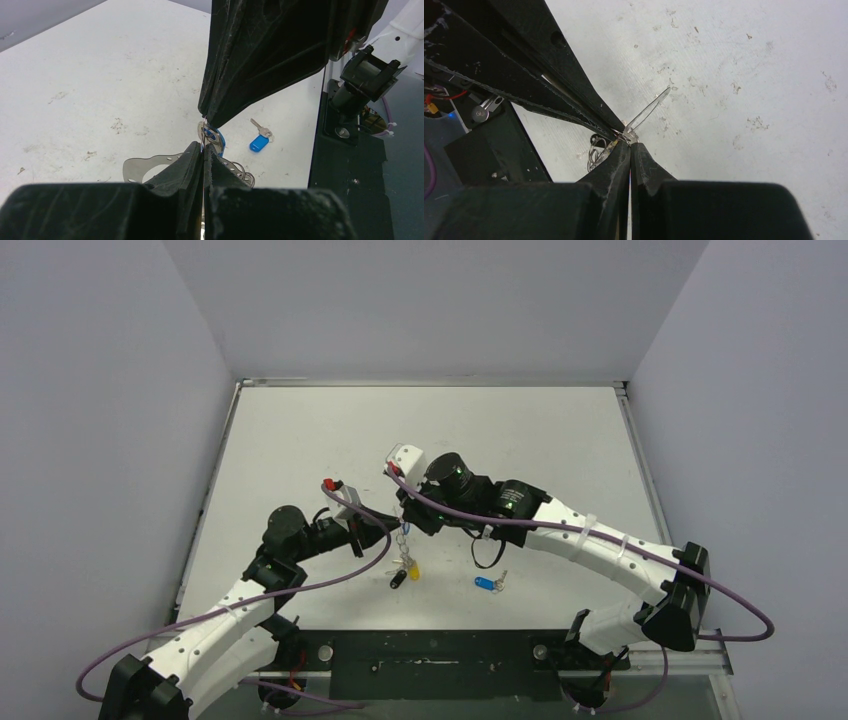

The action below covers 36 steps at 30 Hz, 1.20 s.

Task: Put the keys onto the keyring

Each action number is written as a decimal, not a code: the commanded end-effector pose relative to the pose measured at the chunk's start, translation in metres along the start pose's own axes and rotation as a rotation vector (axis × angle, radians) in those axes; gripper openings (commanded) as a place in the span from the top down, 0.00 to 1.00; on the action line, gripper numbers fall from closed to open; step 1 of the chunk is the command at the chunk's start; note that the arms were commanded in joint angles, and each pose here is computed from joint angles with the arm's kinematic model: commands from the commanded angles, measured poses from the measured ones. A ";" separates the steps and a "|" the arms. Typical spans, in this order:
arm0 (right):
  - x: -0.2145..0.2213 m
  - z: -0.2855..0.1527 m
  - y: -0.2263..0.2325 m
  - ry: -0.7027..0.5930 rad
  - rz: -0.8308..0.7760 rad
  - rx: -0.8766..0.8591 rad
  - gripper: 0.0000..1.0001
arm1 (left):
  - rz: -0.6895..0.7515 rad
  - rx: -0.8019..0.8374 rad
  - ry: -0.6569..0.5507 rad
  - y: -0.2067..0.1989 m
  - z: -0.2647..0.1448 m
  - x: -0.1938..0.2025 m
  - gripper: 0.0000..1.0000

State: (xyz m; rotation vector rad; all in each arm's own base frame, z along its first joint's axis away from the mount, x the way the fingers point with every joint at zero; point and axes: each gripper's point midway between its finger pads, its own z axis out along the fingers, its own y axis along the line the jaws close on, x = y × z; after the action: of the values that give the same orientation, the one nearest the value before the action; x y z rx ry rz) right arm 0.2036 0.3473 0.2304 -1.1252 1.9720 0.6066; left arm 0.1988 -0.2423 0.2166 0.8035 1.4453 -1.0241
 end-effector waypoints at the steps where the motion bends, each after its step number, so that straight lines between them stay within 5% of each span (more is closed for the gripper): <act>1: 0.003 0.006 -0.009 0.005 -0.001 0.048 1.00 | 0.043 0.013 -0.041 -0.004 -0.001 -0.014 1.00; 36: 0.004 0.003 0.002 -0.036 0.013 -0.014 1.00 | 0.041 0.000 -0.043 -0.003 -0.003 -0.009 1.00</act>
State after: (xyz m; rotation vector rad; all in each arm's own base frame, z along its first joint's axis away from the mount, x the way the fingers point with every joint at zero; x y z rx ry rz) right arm 0.2023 0.3432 0.2018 -1.1365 2.0282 0.5799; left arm 0.1953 -0.2397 0.2088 0.8074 1.4576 -1.0198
